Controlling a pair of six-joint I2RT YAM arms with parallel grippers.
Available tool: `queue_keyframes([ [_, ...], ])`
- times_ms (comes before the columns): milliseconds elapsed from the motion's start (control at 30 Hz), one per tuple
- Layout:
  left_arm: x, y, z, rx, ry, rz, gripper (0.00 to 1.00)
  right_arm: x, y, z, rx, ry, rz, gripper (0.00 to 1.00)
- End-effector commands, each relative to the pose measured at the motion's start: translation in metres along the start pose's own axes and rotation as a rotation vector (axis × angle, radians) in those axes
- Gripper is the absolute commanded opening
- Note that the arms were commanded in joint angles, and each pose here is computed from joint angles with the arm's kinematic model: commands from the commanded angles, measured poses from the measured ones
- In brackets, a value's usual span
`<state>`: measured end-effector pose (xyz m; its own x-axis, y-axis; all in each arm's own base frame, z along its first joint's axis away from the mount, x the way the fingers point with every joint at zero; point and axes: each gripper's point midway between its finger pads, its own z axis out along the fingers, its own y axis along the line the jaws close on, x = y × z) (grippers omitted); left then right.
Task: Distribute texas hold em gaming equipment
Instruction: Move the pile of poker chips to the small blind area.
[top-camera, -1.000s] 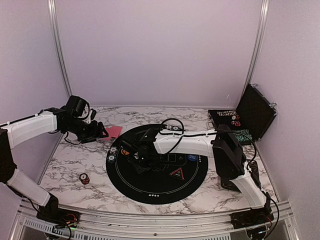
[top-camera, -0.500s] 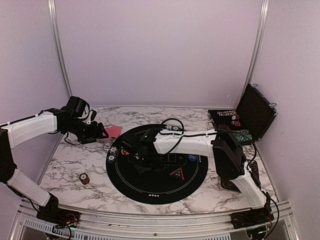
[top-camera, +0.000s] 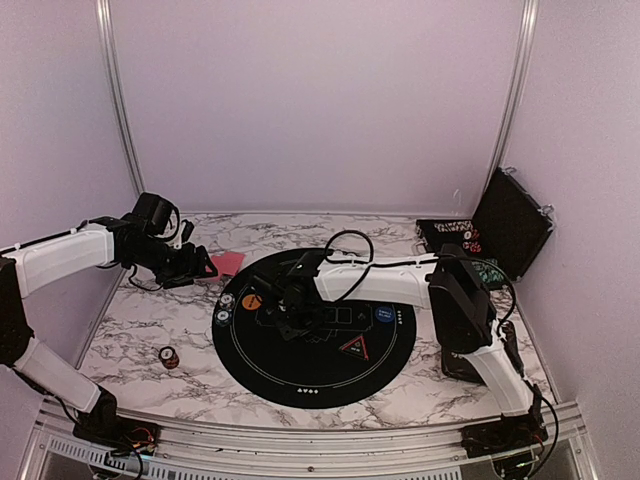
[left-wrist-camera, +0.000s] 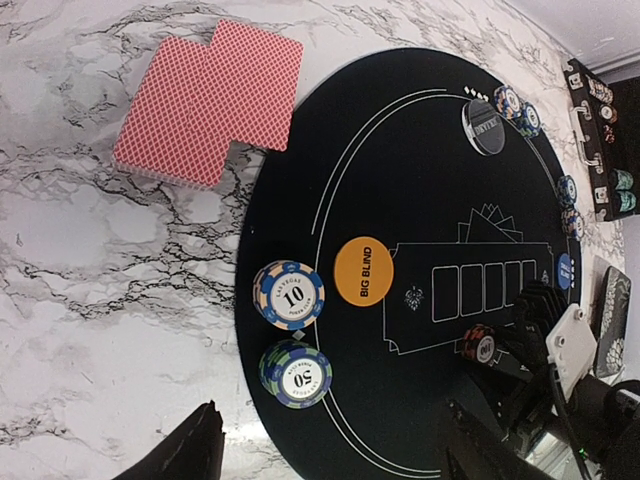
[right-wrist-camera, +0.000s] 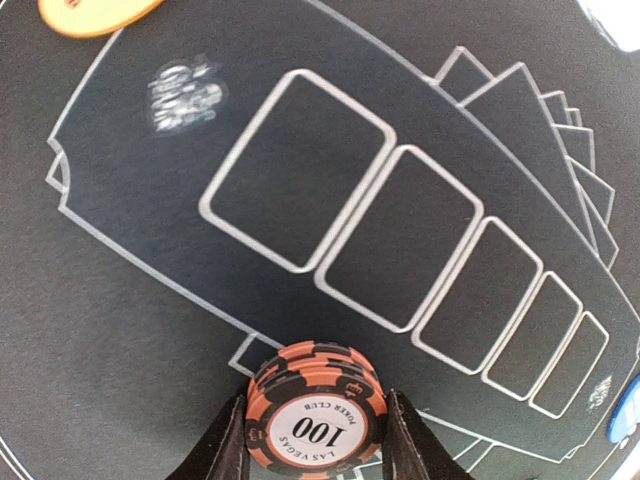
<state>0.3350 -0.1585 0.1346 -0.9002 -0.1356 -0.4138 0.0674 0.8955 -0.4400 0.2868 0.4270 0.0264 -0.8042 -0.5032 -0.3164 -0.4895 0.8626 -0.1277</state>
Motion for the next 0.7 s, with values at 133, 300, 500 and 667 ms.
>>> queue_keyframes([
  [133, 0.001, 0.001, 0.004, 0.014, 0.003, 0.015, 0.75, 0.021, -0.061, 0.022, 0.127, 0.089, 0.071, 0.28],
  [300, 0.002, 0.002, 0.006, 0.012, 0.009, 0.015, 0.75, 0.026, -0.074, 0.027, 0.137, 0.102, 0.095, 0.28],
  [500, 0.003, 0.003, 0.007, 0.010, 0.014, 0.013, 0.75, 0.034, -0.088, 0.028, 0.146, 0.116, 0.126, 0.28],
  [667, 0.003, 0.003, 0.009, 0.010, 0.018, 0.013, 0.75, 0.041, -0.099, 0.026, 0.158, 0.122, 0.149, 0.28],
])
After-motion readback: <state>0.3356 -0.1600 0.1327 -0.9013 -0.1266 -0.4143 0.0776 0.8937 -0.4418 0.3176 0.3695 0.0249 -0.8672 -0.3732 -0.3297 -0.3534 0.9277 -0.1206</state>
